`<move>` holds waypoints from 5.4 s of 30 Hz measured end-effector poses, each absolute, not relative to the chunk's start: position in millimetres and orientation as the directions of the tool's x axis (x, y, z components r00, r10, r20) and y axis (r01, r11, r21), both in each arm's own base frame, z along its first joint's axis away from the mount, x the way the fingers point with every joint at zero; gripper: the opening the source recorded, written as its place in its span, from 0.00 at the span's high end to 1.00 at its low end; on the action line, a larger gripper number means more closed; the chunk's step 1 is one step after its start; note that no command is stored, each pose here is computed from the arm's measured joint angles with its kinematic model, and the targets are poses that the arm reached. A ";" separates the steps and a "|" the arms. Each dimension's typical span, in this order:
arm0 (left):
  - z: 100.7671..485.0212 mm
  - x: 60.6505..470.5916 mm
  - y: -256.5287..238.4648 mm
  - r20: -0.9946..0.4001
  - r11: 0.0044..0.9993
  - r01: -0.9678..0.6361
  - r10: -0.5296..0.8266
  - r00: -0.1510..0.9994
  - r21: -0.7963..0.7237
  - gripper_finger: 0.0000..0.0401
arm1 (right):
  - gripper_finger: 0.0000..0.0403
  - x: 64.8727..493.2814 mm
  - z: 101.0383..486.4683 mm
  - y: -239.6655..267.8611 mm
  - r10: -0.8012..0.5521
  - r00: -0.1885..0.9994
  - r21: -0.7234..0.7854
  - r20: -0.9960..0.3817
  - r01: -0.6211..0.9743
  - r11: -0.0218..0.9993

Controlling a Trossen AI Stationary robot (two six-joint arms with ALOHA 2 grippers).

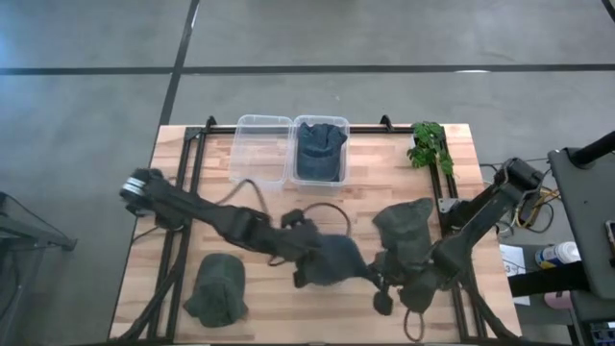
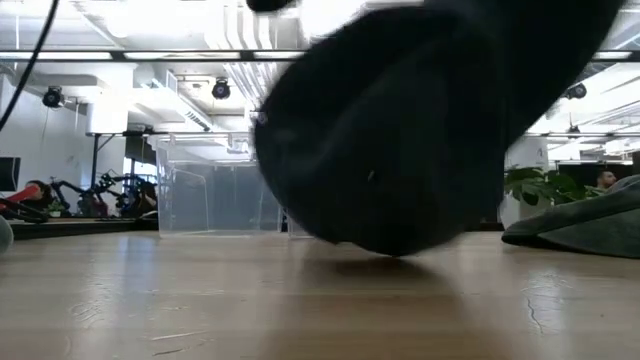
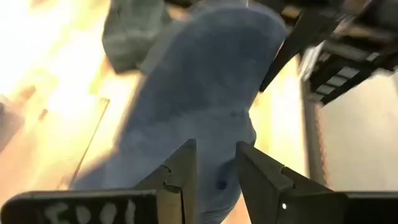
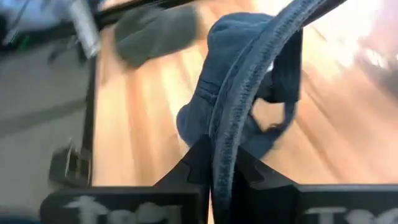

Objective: Pick & Place hat
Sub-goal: Put the blue cap into the right transparent bin

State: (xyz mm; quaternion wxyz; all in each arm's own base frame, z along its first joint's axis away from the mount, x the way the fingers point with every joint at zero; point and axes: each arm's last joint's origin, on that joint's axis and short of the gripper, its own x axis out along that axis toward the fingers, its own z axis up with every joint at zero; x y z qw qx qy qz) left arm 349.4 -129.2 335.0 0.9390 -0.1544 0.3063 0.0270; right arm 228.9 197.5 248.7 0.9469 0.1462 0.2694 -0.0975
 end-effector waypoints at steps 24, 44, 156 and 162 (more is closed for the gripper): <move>397.9 261.4 -62.0 -0.601 0.868 -0.451 0.251 0.759 -0.207 0.74 | 0.97 220.2 316.8 226.6 -0.470 0.648 -0.766 -0.599 -0.635 0.100; 343.1 354.5 -53.0 -0.631 0.865 -0.277 -0.058 0.774 -0.419 0.74 | 0.97 242.6 306.8 239.3 -0.494 0.728 -0.783 -0.475 -0.606 -0.140; 342.4 263.2 14.7 -0.486 0.848 -0.476 0.525 0.699 0.232 0.74 | 0.97 366.9 262.4 -11.9 -0.766 0.485 0.600 -0.422 0.783 0.165; 328.1 266.1 50.9 -0.486 0.865 -0.488 0.480 0.730 0.121 0.74 | 0.97 368.6 252.7 -9.6 -0.709 0.552 0.572 -0.438 0.780 0.254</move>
